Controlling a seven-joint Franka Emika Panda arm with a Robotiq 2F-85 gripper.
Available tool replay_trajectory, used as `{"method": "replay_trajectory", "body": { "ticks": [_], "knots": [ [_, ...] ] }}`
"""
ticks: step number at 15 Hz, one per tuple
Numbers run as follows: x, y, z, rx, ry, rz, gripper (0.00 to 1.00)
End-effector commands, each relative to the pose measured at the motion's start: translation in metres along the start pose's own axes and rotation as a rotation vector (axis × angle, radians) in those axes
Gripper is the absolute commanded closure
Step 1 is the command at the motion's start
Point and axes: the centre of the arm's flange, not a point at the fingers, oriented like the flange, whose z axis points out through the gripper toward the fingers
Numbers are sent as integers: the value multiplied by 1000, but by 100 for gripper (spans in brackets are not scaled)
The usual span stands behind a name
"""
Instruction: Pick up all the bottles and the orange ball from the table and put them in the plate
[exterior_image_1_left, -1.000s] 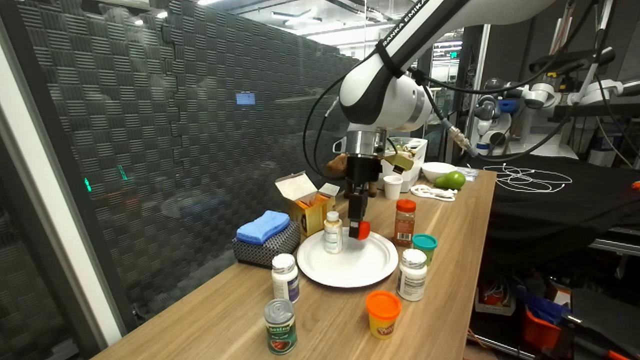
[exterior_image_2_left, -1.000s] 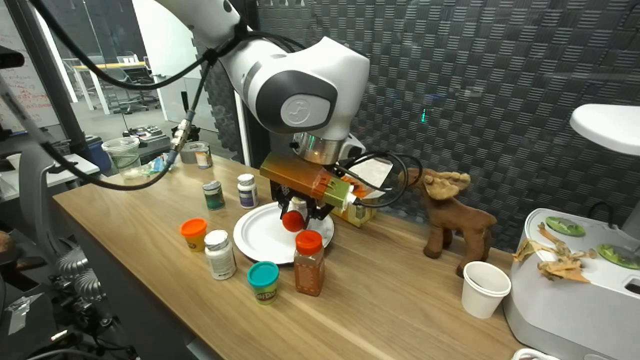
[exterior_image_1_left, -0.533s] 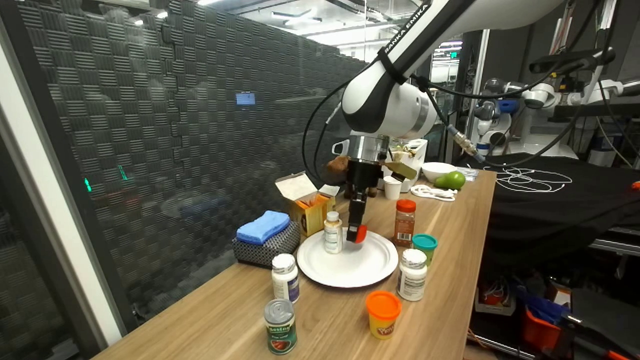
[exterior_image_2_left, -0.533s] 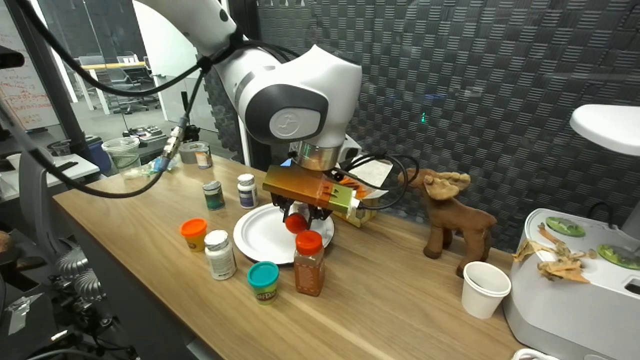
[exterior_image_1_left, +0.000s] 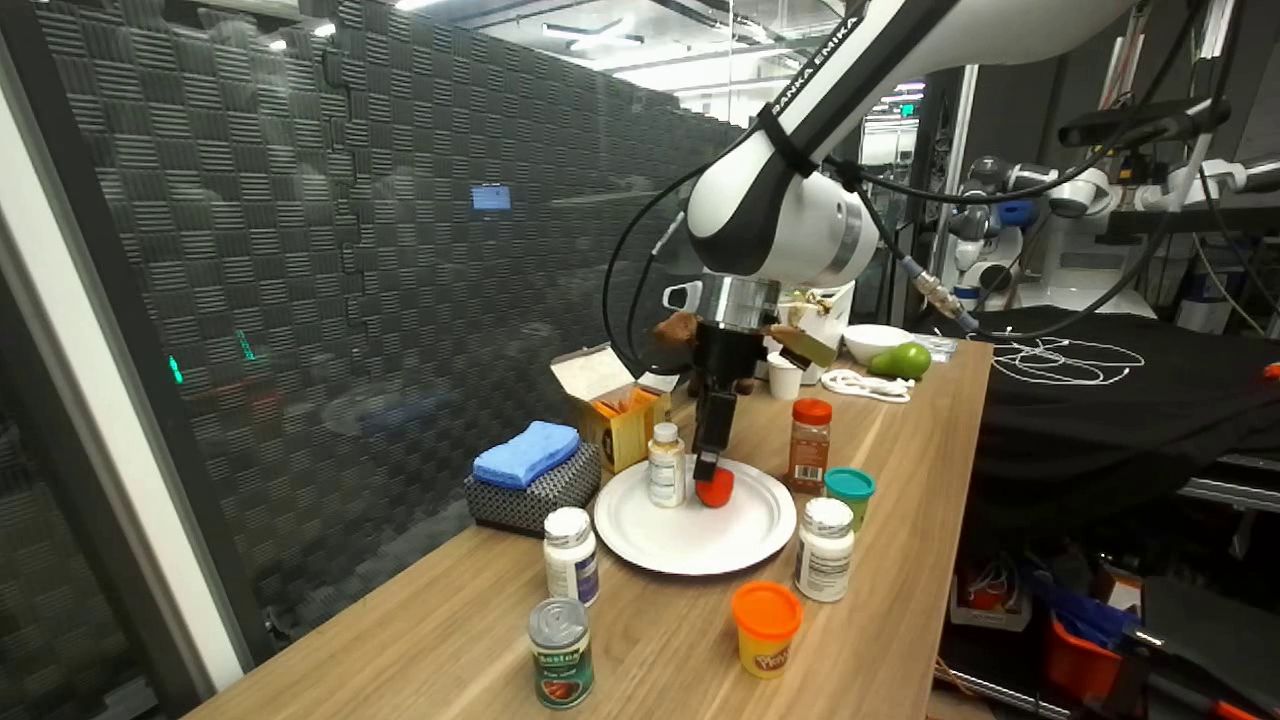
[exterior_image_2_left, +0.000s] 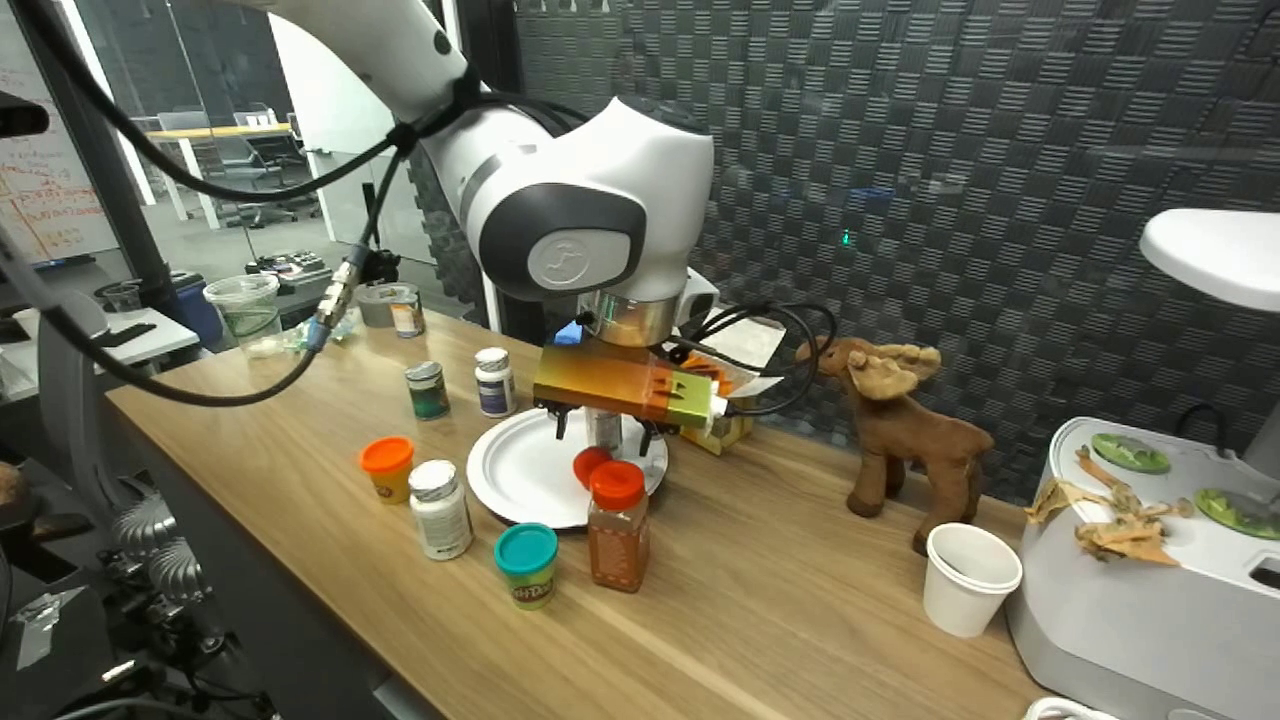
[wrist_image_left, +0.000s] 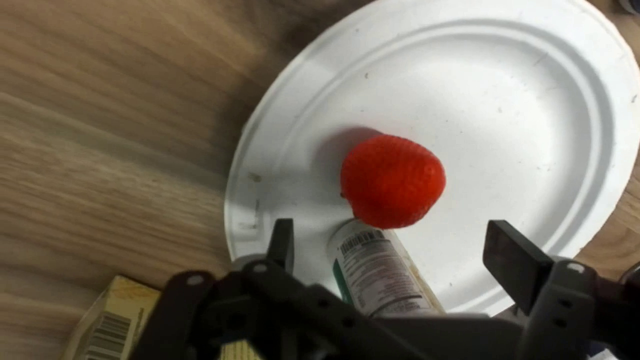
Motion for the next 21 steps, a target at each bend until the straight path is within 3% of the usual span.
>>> {"method": "replay_trajectory", "body": {
  "ticks": [1,5,9,12,16,21],
  "knots": [
    [-8,-10,-10,-26,41,-40,0],
    [-7,-9,-29,-78,60,-43,1],
    [-4,-10,-91,-203,130,16,0],
    [-15,-20,-140,-251,116,130,0],
    [-51,-33,-160,-298,-29,324,0],
    [-70,-53,-133,-285,-186,452,0]
  ]
}}
